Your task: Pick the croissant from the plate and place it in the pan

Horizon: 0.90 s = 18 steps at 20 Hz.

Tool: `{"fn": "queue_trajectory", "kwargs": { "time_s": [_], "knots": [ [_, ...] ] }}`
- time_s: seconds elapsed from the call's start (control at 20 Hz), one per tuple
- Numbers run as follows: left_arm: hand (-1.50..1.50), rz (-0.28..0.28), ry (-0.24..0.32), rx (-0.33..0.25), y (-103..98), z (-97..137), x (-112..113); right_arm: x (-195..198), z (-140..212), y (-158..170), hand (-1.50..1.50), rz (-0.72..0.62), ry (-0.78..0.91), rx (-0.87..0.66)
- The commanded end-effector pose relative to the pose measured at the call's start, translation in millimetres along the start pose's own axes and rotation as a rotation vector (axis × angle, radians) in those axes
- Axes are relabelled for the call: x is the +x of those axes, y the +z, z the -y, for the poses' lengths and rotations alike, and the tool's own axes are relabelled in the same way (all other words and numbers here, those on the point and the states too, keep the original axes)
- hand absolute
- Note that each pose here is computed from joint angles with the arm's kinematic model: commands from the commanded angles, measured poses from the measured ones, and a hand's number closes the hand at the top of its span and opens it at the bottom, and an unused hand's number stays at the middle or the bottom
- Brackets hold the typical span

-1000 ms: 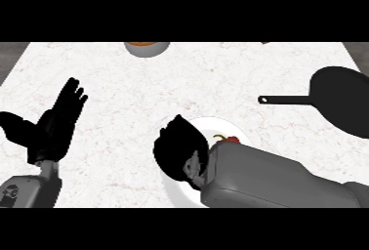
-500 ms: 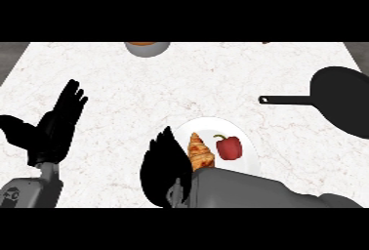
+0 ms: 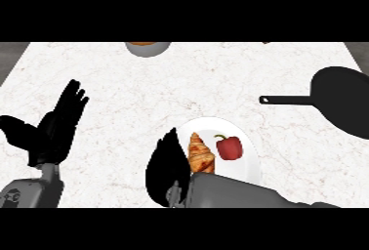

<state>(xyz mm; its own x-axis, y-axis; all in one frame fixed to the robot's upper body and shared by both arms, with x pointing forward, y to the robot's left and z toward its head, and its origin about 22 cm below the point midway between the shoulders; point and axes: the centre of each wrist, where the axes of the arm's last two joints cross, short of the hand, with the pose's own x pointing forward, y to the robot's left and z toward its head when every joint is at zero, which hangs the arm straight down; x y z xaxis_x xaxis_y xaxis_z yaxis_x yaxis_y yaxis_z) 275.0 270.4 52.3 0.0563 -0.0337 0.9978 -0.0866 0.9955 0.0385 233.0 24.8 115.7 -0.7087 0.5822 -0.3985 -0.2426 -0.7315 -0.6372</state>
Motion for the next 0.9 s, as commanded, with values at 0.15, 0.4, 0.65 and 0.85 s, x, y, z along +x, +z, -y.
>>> {"fn": "queue_trajectory", "kwargs": {
  "time_s": [0.15, 0.4, 0.65, 0.85],
  "knots": [
    [0.00, -0.006, 0.005, -0.011, 2.8, -3.2, 1.1, 5.2, -15.5, -13.8, -1.50, -0.013, -0.031, 0.009],
    [0.00, 0.007, 0.003, -0.006, -3.5, -1.5, 13.2, -7.4, -18.6, -31.1, -1.50, -0.023, 0.006, 0.056],
    [0.00, 0.006, 0.012, -0.007, -1.2, 8.5, 15.1, -10.0, -28.6, -45.7, -1.50, -0.002, -0.003, 0.051],
    [0.00, -0.004, -0.018, -0.012, -15.9, -4.1, 0.6, -14.3, -45.1, -60.3, -1.50, 0.003, -0.031, 0.021]
  ]
}}
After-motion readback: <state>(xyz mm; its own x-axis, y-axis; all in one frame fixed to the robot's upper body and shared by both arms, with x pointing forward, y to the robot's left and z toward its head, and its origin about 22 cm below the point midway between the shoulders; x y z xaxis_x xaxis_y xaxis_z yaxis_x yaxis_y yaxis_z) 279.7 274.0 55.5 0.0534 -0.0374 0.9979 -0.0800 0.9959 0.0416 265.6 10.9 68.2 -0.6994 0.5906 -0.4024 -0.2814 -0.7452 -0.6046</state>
